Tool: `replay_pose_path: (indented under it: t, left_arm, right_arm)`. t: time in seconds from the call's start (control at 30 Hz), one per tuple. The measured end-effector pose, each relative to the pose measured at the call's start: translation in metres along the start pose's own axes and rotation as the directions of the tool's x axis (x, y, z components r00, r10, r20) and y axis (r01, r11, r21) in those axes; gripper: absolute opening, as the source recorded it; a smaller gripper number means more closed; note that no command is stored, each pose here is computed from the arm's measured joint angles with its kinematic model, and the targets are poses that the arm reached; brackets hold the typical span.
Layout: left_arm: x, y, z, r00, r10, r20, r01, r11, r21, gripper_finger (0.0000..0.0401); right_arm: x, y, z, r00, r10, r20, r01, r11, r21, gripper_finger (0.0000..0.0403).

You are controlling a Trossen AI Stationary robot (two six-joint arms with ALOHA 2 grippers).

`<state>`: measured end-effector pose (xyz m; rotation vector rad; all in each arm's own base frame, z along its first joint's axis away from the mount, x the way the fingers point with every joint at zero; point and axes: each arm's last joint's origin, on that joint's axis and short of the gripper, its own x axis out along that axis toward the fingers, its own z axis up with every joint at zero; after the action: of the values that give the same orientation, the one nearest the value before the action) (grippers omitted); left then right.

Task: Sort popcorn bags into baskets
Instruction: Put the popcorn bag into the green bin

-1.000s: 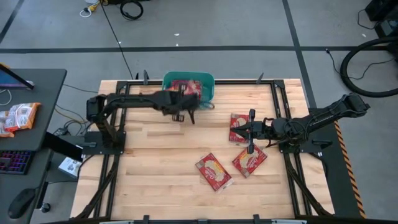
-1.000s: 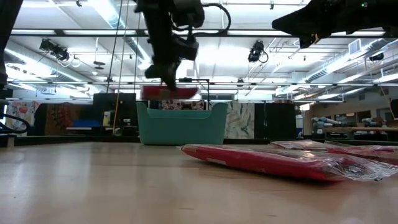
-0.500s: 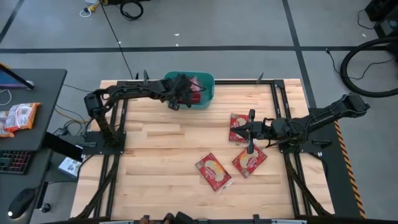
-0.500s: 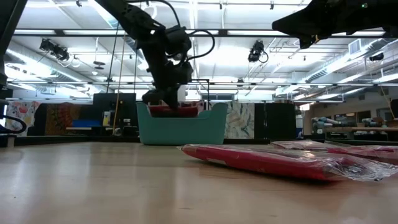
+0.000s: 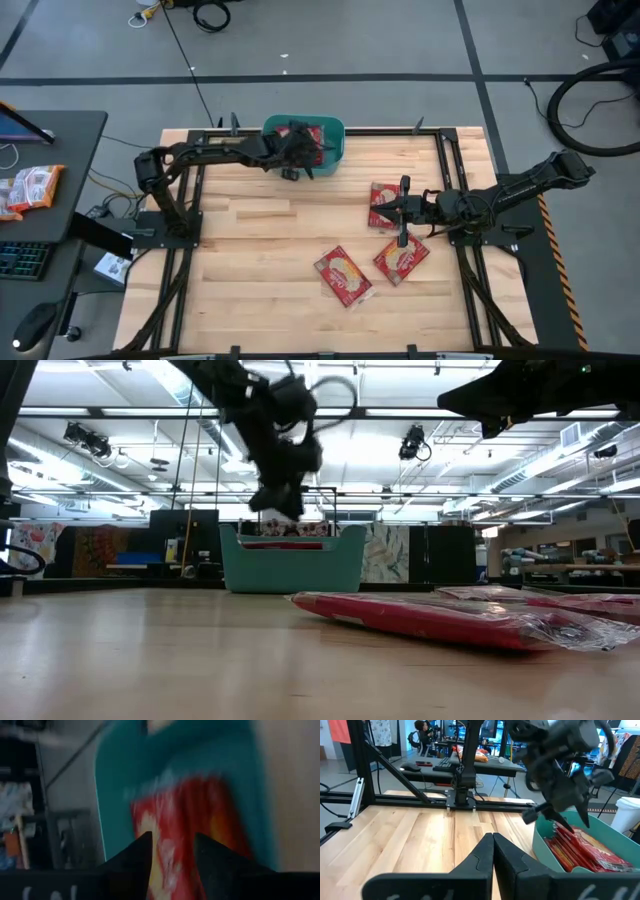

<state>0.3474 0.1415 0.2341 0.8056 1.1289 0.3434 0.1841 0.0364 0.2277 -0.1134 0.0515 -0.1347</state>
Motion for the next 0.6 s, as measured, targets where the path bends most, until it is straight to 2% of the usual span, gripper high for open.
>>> replay_pose_path:
  t: [0.07, 0.17, 0.3, 0.47, 0.6]
  left_arm:
    - [-0.011, -0.007, 0.017, 0.994, -0.045, 0.103, 0.047, 0.999, -0.014, 0.0148]
    - [-0.025, -0.032, 0.039, 0.949, -0.196, 0.248, 0.194, 0.98, 0.031, 0.0142]
    - [-0.027, -0.074, 0.062, 0.889, -0.353, 0.293, 0.359, 0.933, 0.033, 0.0127]
    - [-0.029, -0.121, 0.088, 0.777, -0.507, 0.374, 0.54, 0.842, 0.019, 0.0103]
    - [-0.039, -0.151, 0.105, 0.638, -0.62, 0.456, 0.677, 0.735, 0.052, 0.0083]
  right_arm:
    - [0.0, 0.0, 0.0, 1.0, 0.0, -0.003, 0.0, 1.0, -0.002, 0.0013]
    - [0.0, 0.0, -0.001, 1.0, -0.001, -0.005, 0.001, 1.0, -0.003, 0.0013]
    - [0.0, 0.0, -0.002, 1.0, -0.005, -0.018, 0.005, 1.0, -0.012, 0.0013]
    - [0.0, -0.001, -0.002, 0.999, -0.034, -0.023, 0.034, 0.999, -0.022, 0.0013]
    - [0.0, -0.001, -0.003, 0.999, -0.037, -0.033, 0.035, 0.999, -0.04, 0.0013]
